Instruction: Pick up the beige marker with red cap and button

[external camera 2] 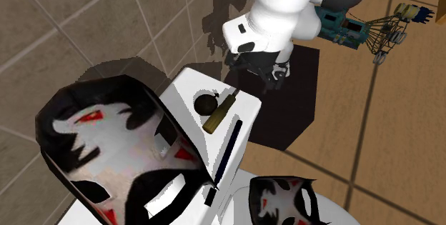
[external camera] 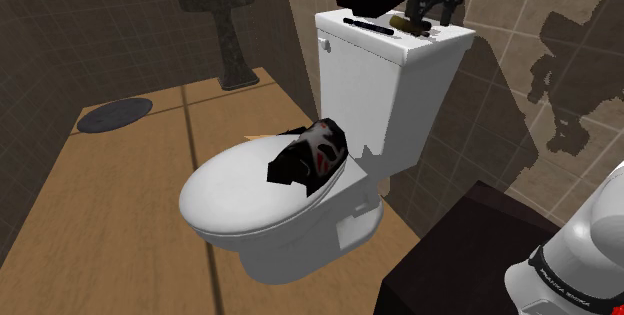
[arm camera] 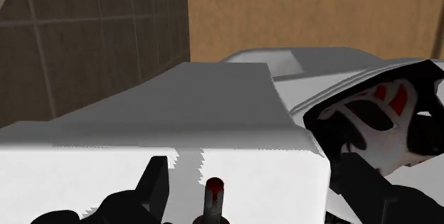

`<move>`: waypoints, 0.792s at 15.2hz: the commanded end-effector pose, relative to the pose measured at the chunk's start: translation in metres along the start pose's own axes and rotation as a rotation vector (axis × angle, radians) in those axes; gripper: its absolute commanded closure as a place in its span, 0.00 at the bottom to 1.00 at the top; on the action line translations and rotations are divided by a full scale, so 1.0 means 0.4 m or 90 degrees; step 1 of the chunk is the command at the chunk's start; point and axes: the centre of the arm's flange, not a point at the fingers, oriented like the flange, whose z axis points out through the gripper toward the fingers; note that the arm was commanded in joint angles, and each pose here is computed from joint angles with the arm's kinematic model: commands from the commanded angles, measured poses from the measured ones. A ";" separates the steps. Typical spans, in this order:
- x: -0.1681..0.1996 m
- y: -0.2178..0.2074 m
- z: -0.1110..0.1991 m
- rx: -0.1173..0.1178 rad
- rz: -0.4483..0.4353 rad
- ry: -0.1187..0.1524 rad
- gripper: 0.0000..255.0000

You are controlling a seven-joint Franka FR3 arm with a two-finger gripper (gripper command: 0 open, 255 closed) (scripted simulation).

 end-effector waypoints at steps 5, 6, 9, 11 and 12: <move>0.185 0.053 -0.053 -0.004 0.037 0.006 0.00; 0.214 0.063 -0.062 -0.005 0.044 0.007 0.00; 0.244 0.072 -0.058 -0.005 0.050 0.008 0.00; 0.242 0.070 -0.032 -0.005 0.050 0.008 0.00; 0.242 0.069 -0.019 -0.005 0.050 0.008 0.00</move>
